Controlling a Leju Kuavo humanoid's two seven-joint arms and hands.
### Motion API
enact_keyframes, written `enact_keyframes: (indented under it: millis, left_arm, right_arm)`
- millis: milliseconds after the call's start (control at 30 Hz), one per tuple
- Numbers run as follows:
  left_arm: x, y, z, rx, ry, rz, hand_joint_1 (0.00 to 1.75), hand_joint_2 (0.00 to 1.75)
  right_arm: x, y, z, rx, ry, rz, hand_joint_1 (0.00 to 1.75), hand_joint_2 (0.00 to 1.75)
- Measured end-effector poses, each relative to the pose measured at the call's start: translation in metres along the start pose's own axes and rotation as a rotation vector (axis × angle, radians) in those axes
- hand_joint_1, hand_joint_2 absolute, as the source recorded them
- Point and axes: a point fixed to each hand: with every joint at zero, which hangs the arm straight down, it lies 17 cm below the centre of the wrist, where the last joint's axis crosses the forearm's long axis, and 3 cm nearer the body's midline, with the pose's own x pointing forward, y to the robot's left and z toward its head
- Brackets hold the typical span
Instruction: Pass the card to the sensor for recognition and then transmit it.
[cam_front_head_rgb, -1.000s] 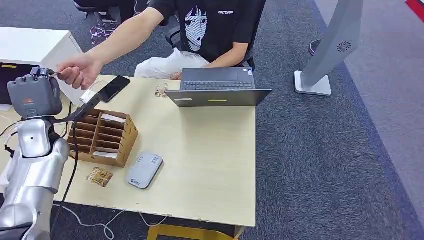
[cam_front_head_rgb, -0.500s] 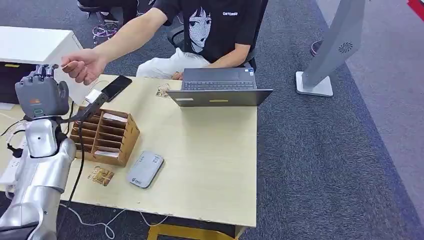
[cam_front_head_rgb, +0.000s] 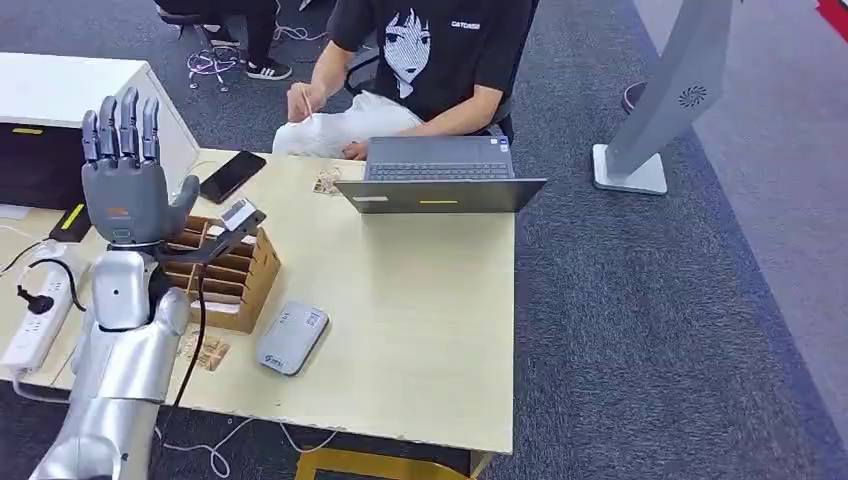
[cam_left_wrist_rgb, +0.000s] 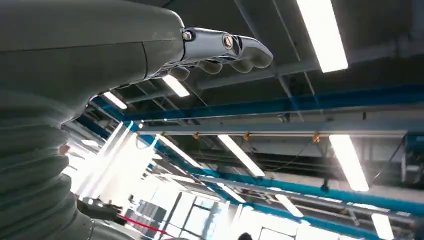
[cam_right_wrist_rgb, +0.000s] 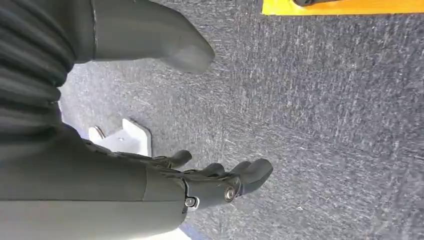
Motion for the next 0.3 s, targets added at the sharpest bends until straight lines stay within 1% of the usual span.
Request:
enact_keyframes:
  millis: [33, 167, 233, 300]
  left_arm:
    - [0.005, 0.016, 0.004, 0.05, 0.006, 0.053, 0.0, 1.75]
    - [0.013, 0.052, 0.025, 0.15, 0.01, 0.133, 0.0, 1.75]
    - [0.007, 0.074, 0.042, 0.21, 0.044, 0.169, 0.0, 1.75]
    - [-0.004, 0.089, 0.06, 0.243, 0.111, 0.184, 0.0, 1.75]
  right_arm:
    - [-0.002, -0.001, 0.0, -0.004, 0.011, -0.007, 0.0, 1.75]
    - [-0.007, -0.001, 0.0, -0.017, 0.03, -0.026, 0.0, 1.75]
    - [-0.009, -0.001, 0.001, -0.022, 0.04, -0.038, 0.0, 1.75]
    - [-0.013, 0.0, 0.002, -0.024, 0.05, -0.046, 0.0, 1.75]
